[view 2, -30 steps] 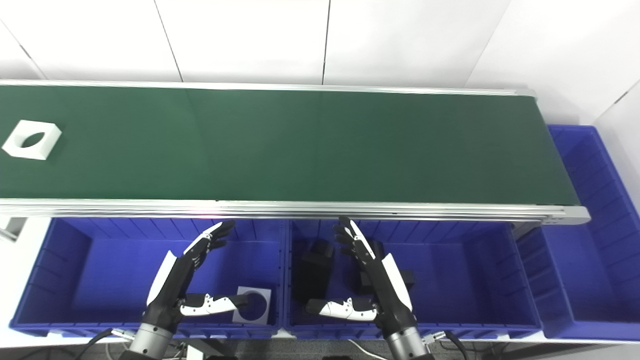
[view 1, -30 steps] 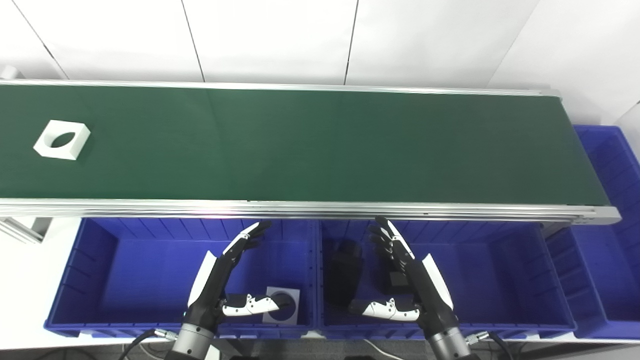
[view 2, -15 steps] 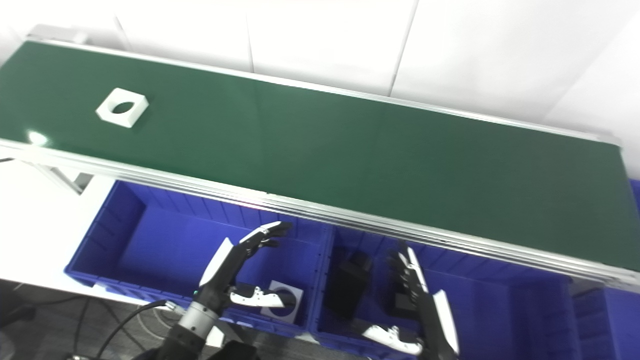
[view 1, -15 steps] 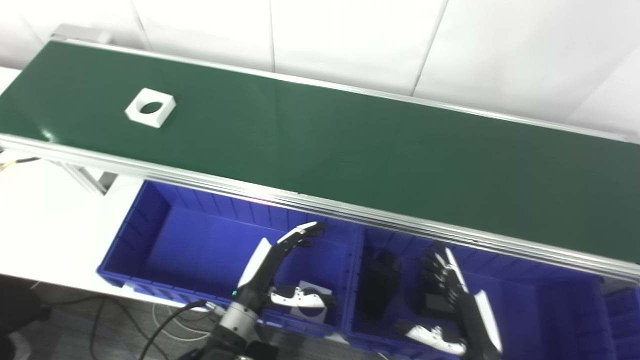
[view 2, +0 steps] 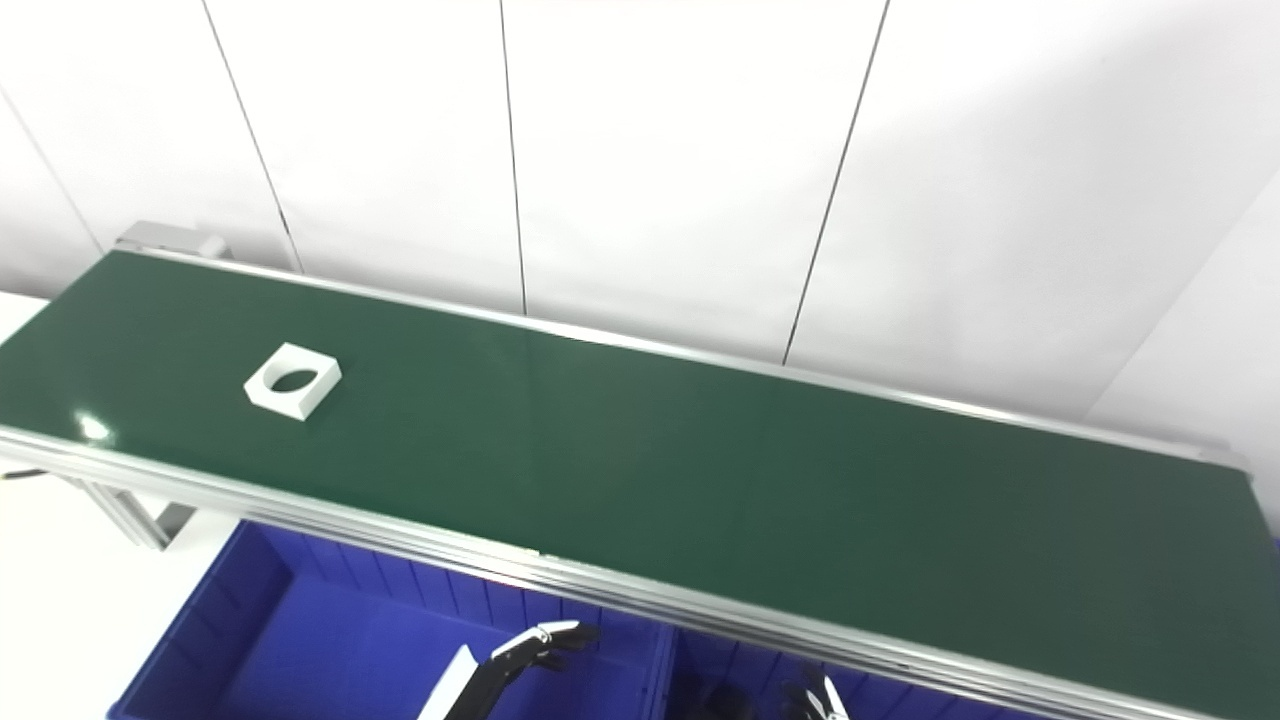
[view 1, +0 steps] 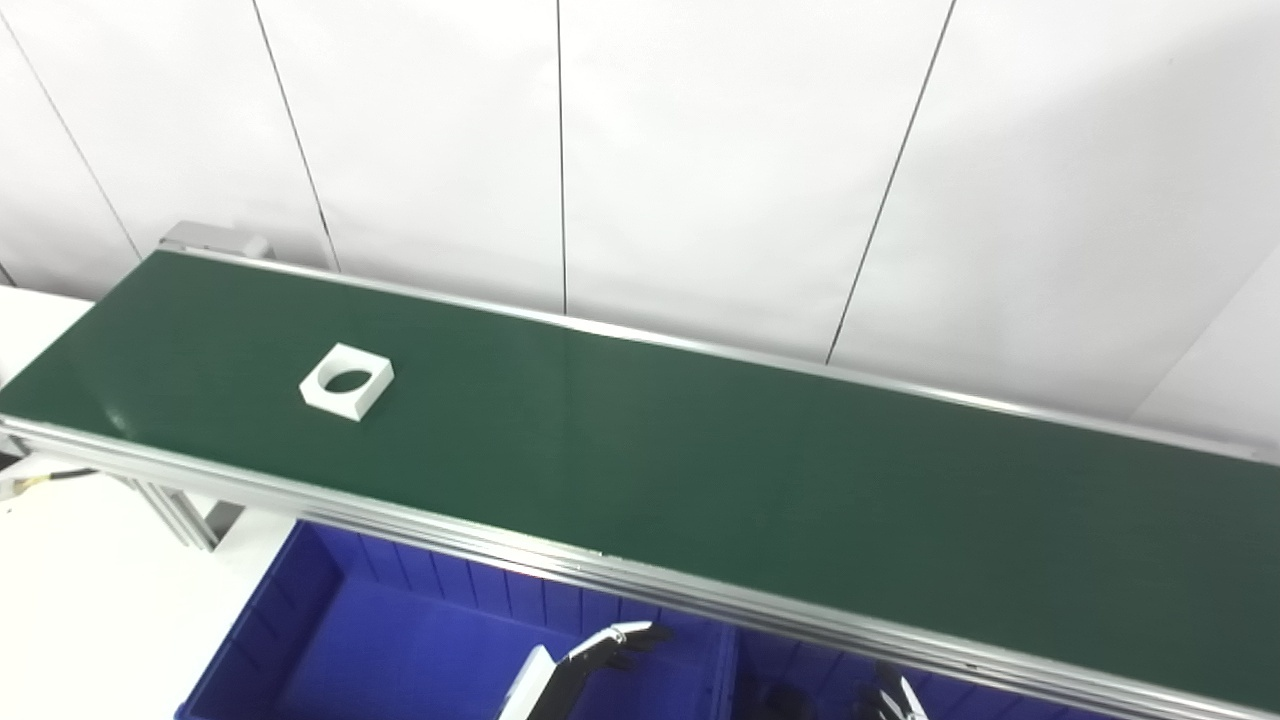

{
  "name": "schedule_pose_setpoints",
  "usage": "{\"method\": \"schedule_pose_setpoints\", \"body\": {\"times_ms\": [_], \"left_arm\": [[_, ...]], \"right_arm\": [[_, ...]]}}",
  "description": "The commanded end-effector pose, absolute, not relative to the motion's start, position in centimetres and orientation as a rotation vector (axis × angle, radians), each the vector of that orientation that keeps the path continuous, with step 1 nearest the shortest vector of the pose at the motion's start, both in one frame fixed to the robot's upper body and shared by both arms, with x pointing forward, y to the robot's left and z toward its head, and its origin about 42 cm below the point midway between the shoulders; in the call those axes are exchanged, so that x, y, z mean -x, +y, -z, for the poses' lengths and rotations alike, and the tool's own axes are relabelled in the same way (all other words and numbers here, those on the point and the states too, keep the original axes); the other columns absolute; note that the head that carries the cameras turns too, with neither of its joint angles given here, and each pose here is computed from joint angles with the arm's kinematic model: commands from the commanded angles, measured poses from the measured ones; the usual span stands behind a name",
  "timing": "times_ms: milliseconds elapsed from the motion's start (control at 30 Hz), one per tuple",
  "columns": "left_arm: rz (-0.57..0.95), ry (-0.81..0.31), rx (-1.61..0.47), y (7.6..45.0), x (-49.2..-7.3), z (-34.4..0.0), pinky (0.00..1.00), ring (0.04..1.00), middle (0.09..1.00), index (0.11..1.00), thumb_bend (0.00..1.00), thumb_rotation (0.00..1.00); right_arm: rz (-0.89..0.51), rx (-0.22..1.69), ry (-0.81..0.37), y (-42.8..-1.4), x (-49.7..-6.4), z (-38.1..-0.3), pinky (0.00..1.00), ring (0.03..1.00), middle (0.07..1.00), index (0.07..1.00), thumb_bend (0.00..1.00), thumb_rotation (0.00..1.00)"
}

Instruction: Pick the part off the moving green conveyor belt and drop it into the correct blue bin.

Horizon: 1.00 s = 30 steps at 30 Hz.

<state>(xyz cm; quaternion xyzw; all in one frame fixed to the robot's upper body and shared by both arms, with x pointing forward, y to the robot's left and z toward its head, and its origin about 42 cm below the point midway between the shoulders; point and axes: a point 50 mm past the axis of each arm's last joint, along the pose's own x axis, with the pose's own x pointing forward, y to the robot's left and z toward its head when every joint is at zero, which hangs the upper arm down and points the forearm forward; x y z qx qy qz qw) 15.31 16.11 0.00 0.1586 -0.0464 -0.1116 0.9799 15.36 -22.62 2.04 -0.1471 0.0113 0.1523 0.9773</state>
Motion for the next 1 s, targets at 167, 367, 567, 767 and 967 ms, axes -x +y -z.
{"method": "schedule_pose_setpoints", "body": {"times_ms": [167, 367, 567, 767, 967], "left_arm": [[0.222, -0.212, -0.248, 17.4, -16.8, -3.3, 0.72, 0.789, 0.815, 0.764, 0.95, 0.27], [0.274, -0.337, -0.289, 20.5, -19.4, -7.2, 0.73, 0.801, 0.824, 0.79, 0.95, 0.33], [0.332, -0.411, -0.345, 23.7, -22.3, -10.6, 0.77, 0.811, 0.821, 0.808, 0.95, 0.35], [0.425, -0.448, -0.447, 26.0, -24.4, -12.9, 0.87, 0.877, 0.878, 0.87, 0.88, 0.39], [0.458, -0.461, -0.562, 27.9, -27.1, -15.6, 0.87, 0.882, 0.896, 0.882, 0.87, 0.41]], "right_arm": [[-0.304, 0.292, -0.061, -22.3, -16.1, -2.8, 0.79, 0.869, 0.905, 0.976, 0.85, 0.35], [-0.303, 0.28, -0.064, -21.9, -16.6, -2.7, 0.79, 0.863, 0.893, 0.967, 0.85, 0.33], [-0.3, 0.269, -0.068, -21.5, -17.0, -2.6, 0.77, 0.844, 0.879, 0.952, 0.86, 0.3], [-0.301, 0.28, -0.079, -21.5, -16.9, -2.8, 0.75, 0.827, 0.868, 0.941, 0.87, 0.31], [-0.293, 0.282, -0.082, -21.6, -17.0, -2.8, 0.74, 0.821, 0.859, 0.93, 0.88, 0.3]]}}
